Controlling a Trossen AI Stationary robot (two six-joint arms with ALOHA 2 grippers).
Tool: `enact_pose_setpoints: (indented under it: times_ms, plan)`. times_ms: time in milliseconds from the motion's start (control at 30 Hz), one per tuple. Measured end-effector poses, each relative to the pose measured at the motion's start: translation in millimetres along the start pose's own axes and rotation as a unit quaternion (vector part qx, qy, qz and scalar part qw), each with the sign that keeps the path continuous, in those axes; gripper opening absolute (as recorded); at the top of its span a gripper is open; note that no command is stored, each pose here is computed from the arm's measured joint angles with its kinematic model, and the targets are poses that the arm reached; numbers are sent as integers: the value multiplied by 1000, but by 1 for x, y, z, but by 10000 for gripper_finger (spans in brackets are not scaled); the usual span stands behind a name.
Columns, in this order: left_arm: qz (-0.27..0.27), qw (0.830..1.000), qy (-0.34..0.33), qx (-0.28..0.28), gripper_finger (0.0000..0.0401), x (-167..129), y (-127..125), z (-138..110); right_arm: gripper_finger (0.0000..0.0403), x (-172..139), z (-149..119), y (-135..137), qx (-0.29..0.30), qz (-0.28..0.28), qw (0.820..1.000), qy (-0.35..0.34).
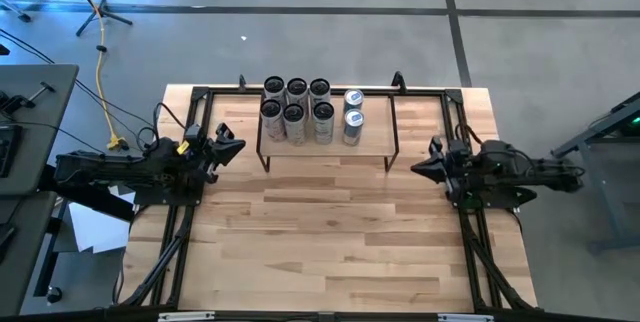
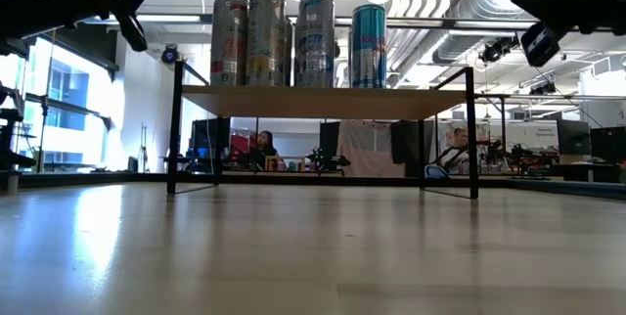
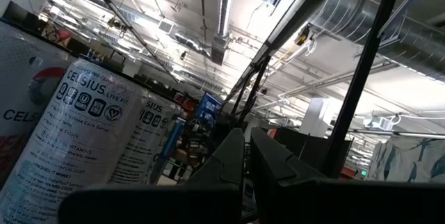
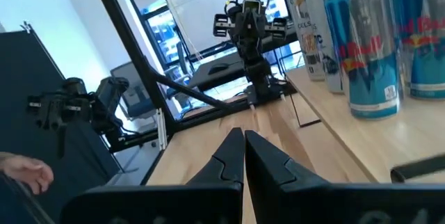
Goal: Place canned beverage on shelf
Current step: Return to Home Position
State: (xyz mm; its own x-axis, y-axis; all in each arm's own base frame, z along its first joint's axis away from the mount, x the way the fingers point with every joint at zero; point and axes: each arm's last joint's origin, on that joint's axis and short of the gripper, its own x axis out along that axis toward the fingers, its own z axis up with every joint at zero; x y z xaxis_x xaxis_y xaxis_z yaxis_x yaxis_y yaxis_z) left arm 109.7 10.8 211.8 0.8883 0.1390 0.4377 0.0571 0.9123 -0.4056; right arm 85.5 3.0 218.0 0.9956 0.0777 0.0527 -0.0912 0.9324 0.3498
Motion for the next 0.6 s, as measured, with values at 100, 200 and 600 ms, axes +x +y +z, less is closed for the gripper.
enact_pose_setpoints:
  times_ms: [100, 200, 600]
  plan:
    - [0, 1000, 0, 0, 0, 0, 0, 0, 0, -1, -9, -3, 1, 5, 1000, -16]
    - [0, 1000, 1, 0, 0, 0, 0, 0, 0, 3, -17, -6, -1, 4, 1000, -13]
    - [10, 1000, 24, 2, 0, 0, 2, -5, 0, 10, -41, -17, -2, -5, 1000, -16]
